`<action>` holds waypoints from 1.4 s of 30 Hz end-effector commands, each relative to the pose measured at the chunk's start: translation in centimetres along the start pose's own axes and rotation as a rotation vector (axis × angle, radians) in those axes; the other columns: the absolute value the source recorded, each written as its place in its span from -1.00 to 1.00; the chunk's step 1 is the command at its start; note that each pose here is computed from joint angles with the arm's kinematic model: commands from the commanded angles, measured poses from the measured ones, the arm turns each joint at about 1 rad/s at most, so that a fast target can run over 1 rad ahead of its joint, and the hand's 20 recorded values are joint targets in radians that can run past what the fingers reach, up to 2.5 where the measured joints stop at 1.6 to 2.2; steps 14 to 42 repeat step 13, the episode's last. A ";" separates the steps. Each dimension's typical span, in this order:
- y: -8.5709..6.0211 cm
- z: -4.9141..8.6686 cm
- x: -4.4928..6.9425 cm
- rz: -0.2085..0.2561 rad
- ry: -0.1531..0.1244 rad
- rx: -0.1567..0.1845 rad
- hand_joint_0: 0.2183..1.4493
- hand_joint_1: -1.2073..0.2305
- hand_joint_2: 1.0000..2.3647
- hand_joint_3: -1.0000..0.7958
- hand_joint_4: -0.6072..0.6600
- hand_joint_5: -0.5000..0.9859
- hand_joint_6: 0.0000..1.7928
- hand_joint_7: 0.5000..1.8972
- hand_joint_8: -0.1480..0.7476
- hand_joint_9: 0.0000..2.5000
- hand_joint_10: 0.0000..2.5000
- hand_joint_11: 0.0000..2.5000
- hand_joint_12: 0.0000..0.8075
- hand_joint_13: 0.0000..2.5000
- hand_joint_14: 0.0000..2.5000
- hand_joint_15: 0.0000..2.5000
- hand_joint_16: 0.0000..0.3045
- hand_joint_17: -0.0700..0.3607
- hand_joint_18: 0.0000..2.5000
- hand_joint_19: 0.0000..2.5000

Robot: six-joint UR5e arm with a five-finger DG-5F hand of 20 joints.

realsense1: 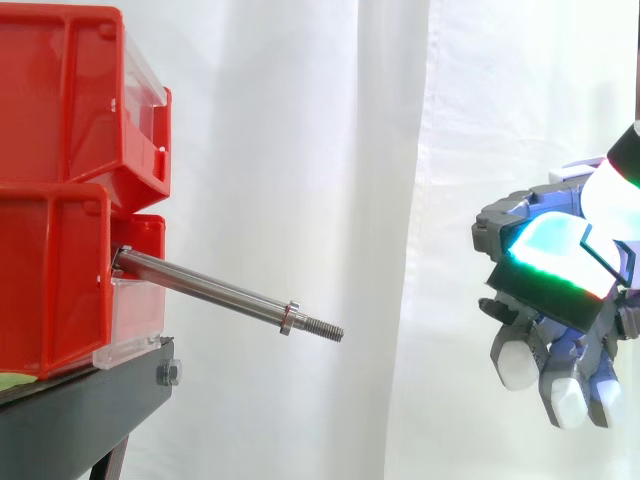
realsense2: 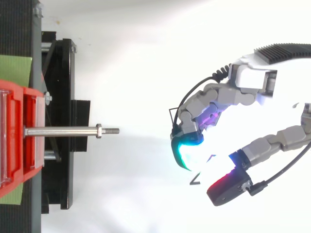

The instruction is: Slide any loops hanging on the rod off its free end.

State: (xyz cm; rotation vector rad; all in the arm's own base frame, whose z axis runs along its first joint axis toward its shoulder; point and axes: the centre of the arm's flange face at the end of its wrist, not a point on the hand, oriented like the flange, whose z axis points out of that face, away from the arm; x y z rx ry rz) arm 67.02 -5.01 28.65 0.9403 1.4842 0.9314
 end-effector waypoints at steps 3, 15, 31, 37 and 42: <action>0.0 0.0 0.0 0.000 0.000 0.000 -0.38 -0.33 -0.97 -0.09 -0.05 -0.55 -0.01 -0.07 0.05 -0.37 -0.99 -0.85 -0.17 -0.24 -0.99 -0.86 -0.67 -0.15 -0.19 -0.69; 0.0 0.0 0.0 0.000 0.000 0.000 -0.38 -0.33 -0.97 -0.10 -0.05 -0.55 -0.01 -0.08 0.06 -0.37 -0.99 -0.85 -0.18 -0.24 -0.99 -0.86 -0.67 -0.15 -0.19 -0.69; 0.0 0.0 0.0 0.000 0.000 0.000 -0.38 -0.33 -0.97 -0.10 -0.05 -0.55 -0.01 -0.08 0.06 -0.37 -0.99 -0.85 -0.18 -0.24 -0.99 -0.86 -0.67 -0.15 -0.19 -0.69; 0.0 0.0 0.0 0.000 0.000 0.000 -0.38 -0.33 -0.97 -0.10 -0.05 -0.55 -0.01 -0.08 0.06 -0.37 -0.99 -0.85 -0.18 -0.24 -0.99 -0.86 -0.67 -0.15 -0.19 -0.69; 0.0 0.0 0.0 0.000 0.000 0.000 -0.38 -0.33 -0.97 -0.10 -0.05 -0.55 -0.01 -0.08 0.06 -0.37 -0.99 -0.85 -0.18 -0.24 -0.99 -0.86 -0.67 -0.15 -0.19 -0.69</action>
